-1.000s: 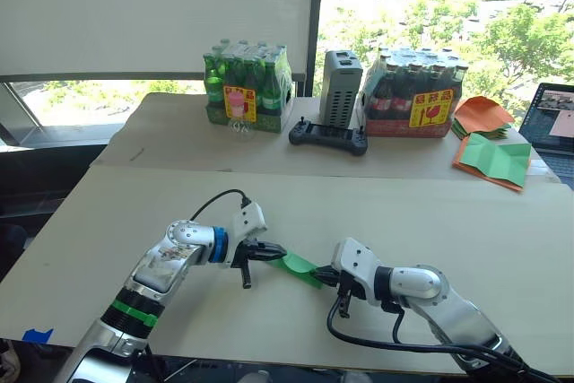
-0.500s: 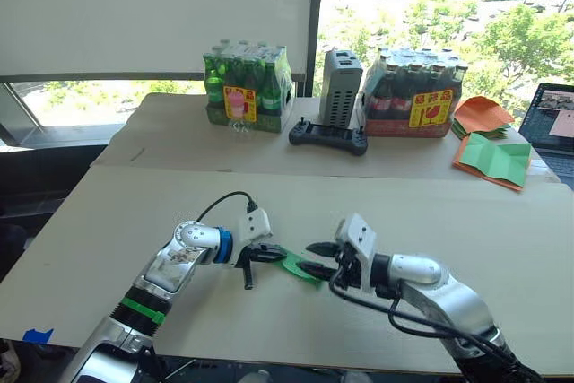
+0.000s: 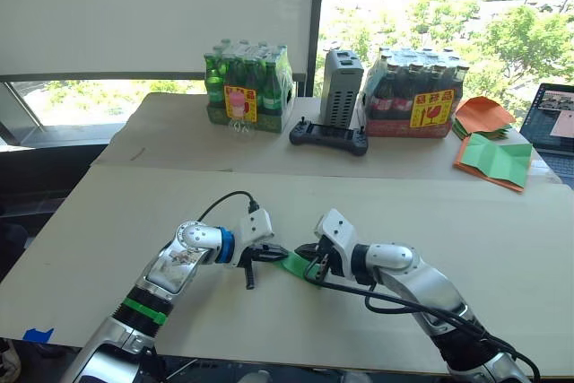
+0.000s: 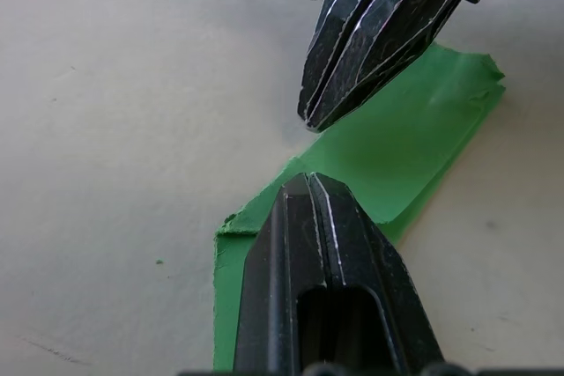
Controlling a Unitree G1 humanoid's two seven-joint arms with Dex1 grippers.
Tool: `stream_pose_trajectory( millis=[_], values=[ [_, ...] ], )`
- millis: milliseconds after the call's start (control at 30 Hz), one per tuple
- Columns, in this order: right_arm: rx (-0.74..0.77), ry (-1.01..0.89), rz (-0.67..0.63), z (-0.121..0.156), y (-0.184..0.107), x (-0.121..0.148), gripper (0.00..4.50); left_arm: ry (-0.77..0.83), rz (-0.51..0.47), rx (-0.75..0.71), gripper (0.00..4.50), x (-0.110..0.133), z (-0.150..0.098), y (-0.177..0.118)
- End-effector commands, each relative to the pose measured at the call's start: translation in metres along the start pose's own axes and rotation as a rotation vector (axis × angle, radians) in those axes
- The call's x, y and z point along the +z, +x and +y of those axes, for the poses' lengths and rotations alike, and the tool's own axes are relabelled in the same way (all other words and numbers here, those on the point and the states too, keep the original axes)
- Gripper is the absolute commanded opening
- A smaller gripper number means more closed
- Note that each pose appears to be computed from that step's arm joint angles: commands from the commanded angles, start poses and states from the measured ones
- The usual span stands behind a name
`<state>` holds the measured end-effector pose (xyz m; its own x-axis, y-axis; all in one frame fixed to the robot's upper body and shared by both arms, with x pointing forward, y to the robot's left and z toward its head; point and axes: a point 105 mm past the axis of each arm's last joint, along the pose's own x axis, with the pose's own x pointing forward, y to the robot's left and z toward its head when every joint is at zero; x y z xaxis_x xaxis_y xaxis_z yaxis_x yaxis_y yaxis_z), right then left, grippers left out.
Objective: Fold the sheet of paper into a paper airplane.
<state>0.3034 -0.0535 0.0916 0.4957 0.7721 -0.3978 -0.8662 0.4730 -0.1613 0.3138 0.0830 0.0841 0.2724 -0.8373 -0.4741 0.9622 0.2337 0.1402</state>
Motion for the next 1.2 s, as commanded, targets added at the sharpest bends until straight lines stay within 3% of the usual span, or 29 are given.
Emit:
stream_pose_trajectory(
  millis=[33, 200, 567, 900, 1033, 1133, 1200],
  values=[
    [0.013, -0.050, 0.000, 0.002, 0.001, 0.004, 0.05, -0.018, 0.039, 0.010, 0.00, -0.010, -0.002, 0.001],
    [0.024, -0.052, 0.042, 0.005, 0.003, -0.007, 0.05, -0.020, 0.039, 0.016, 0.00, -0.010, -0.002, 0.001],
    [0.014, -0.091, -0.072, 0.005, 0.000, 0.020, 0.05, -0.020, 0.057, 0.008, 0.00, -0.015, -0.005, 0.001],
    [0.006, -0.102, 0.090, 0.004, -0.001, -0.018, 0.05, -0.014, 0.059, 0.003, 0.00, -0.014, -0.006, 0.000],
    [0.009, -0.094, 0.094, 0.005, -0.001, -0.020, 0.05, -0.014, 0.061, 0.004, 0.00, -0.015, -0.006, 0.000],
    [-0.014, -0.093, 0.050, 0.002, -0.001, -0.011, 0.05, -0.014, 0.061, 0.003, 0.00, -0.015, -0.006, 0.000],
    [-0.032, -0.098, -0.100, -0.001, -0.003, 0.021, 0.05, -0.014, 0.063, 0.003, 0.00, -0.015, -0.006, -0.001]
  ],
)
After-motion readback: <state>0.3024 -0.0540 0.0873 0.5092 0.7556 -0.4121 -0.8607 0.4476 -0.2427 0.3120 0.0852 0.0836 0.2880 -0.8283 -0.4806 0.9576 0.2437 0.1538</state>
